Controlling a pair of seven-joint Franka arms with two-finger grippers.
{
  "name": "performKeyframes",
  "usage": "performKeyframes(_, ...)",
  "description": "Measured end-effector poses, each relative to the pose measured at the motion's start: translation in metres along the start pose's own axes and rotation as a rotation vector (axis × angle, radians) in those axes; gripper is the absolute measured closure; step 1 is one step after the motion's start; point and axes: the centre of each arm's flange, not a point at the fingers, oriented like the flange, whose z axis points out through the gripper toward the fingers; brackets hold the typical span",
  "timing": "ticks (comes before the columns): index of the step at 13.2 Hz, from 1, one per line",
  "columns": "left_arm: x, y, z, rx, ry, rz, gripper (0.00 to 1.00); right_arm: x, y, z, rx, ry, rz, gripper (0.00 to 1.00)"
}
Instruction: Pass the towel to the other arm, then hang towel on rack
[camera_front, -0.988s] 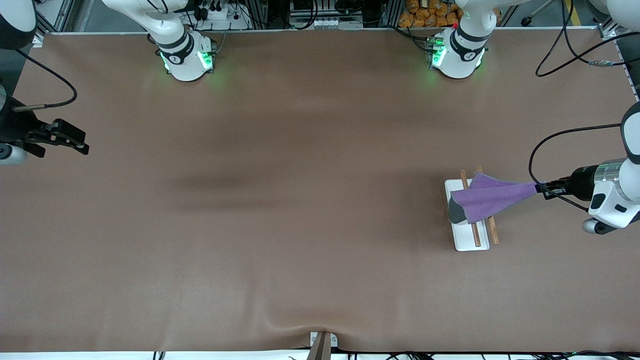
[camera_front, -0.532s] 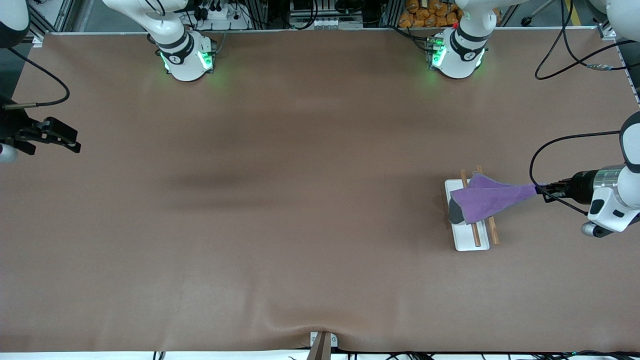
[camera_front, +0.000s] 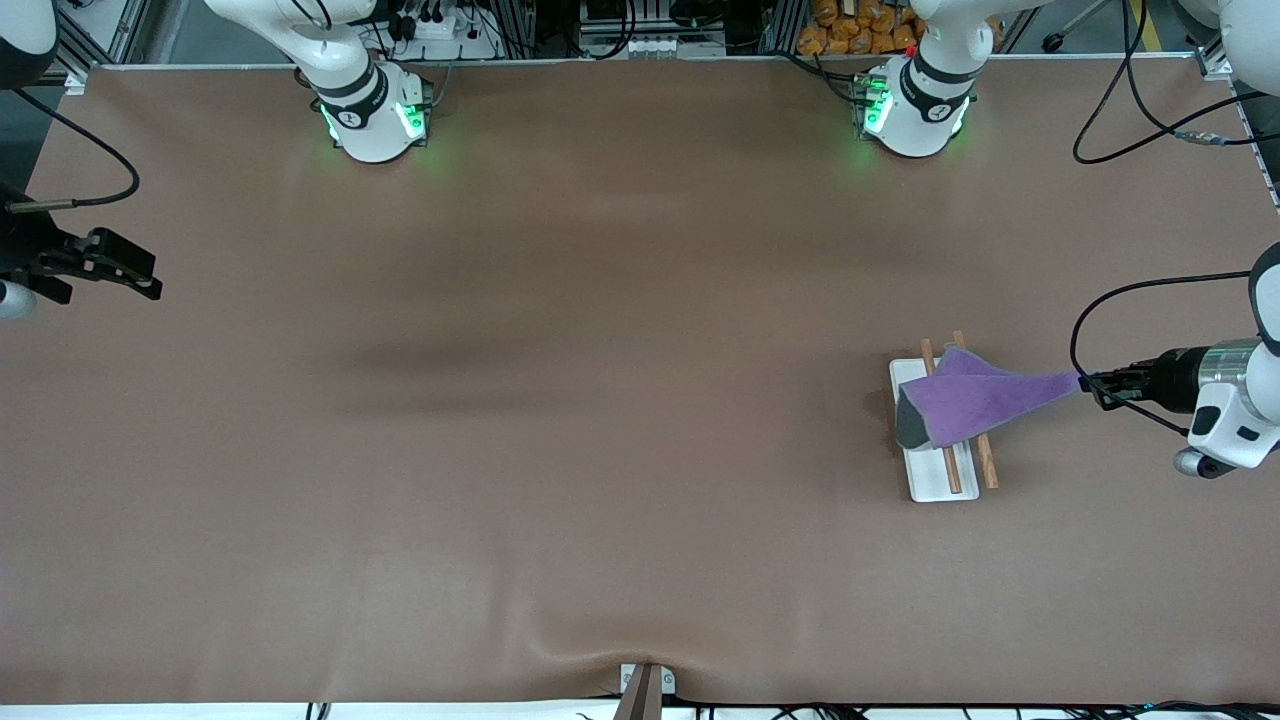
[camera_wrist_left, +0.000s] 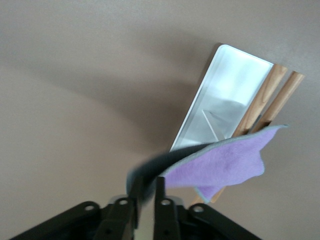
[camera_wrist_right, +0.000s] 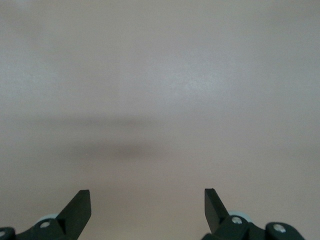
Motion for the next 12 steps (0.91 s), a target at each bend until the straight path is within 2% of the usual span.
performKeyframes(5, 0.001, -0.001, -0.002, 0.000, 0.006, -0.001, 0.19, -0.004, -0.004, -0.012, -0.001, 0.020, -0.006, 0.00)
performKeyframes(7, -0.001, 0.000, -0.015, -0.005, 0.030, 0.020, 0.00, -0.003, -0.006, -0.017, -0.002, 0.031, -0.010, 0.00)
performKeyframes(12, -0.048, 0.010, -0.100, -0.023, 0.166, 0.141, 0.00, -0.003, -0.008, -0.028, -0.006, 0.051, -0.014, 0.00)
